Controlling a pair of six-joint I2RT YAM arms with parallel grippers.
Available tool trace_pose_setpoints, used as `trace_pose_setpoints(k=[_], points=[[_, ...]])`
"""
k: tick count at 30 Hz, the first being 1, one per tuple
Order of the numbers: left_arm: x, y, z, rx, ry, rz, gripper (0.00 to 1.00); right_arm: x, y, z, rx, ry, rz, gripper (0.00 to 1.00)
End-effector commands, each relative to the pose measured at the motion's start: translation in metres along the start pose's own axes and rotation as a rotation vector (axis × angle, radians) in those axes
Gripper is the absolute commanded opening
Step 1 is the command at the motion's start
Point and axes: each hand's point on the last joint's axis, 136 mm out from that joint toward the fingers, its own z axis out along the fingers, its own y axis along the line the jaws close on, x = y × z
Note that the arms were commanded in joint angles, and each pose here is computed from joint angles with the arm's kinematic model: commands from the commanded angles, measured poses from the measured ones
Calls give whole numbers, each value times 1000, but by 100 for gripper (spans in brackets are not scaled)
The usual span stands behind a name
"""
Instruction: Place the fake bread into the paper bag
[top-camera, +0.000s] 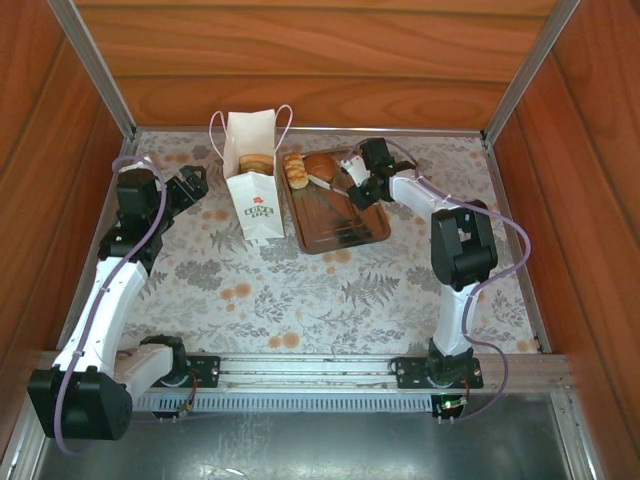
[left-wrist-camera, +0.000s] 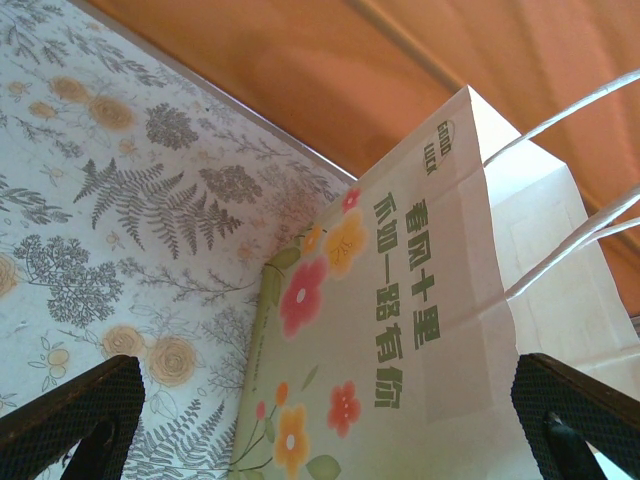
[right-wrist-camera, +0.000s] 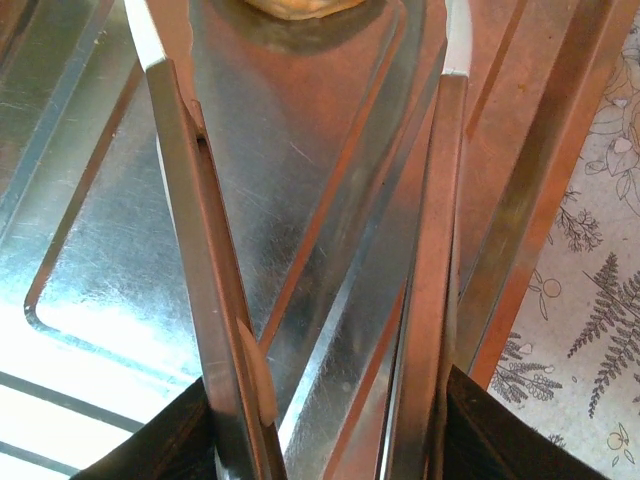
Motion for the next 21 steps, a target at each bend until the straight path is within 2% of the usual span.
trace_pose_setpoints(k=[1,8,12,21], points=[[-5,-1,-3,-5,-8,10,100,-17,2,2,3,-40,-33,50],[-7,-3,-5,3,-12,10,100,-17,5,7,11,-10,-57,49],[-7,-3,-6,1,-13,10,100,-19,4,4,23,-17,-54,43],[-13,-8,-9,11,-22,11,100,-9,-8,-43,138,-67,18,32]])
